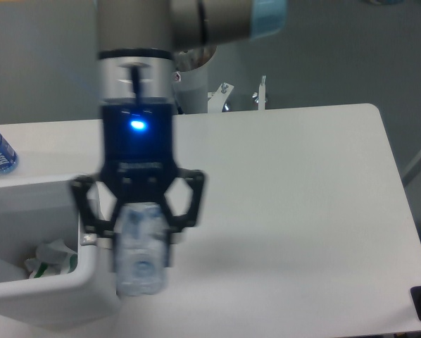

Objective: Place the trash in the trash can
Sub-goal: 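Lift the bottle and carry it over the white bin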

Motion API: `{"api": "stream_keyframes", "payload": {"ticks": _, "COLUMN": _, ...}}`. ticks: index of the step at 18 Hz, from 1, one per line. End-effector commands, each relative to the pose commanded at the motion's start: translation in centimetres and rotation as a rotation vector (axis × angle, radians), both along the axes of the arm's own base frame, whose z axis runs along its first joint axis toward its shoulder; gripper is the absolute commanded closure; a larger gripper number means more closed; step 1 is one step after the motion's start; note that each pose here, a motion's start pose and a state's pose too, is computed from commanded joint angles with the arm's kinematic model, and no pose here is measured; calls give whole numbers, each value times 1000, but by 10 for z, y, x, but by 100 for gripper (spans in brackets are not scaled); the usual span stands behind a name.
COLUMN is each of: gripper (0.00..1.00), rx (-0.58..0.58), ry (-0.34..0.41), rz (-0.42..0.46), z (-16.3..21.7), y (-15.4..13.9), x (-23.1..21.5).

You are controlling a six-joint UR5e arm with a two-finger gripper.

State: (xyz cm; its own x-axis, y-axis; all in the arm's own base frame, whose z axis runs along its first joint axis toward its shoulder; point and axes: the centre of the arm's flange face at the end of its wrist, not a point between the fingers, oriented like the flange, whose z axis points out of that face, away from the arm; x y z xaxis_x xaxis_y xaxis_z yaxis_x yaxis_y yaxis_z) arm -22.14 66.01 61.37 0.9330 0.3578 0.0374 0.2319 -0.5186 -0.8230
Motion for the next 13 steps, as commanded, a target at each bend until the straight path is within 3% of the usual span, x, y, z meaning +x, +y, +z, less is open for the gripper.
{"api": "stream_keyframes", "payload": {"ticks": 6, "gripper": 41, "rx": 82, "ry": 74, "rz": -96, "z": -17, "y": 34, "x": 44}}
{"api": "stream_keyframes", "payload": {"ticks": 13, "gripper": 41, "rx": 40, "ry": 41, "rz": -158, "z": -51, "y": 52, "x": 86}}
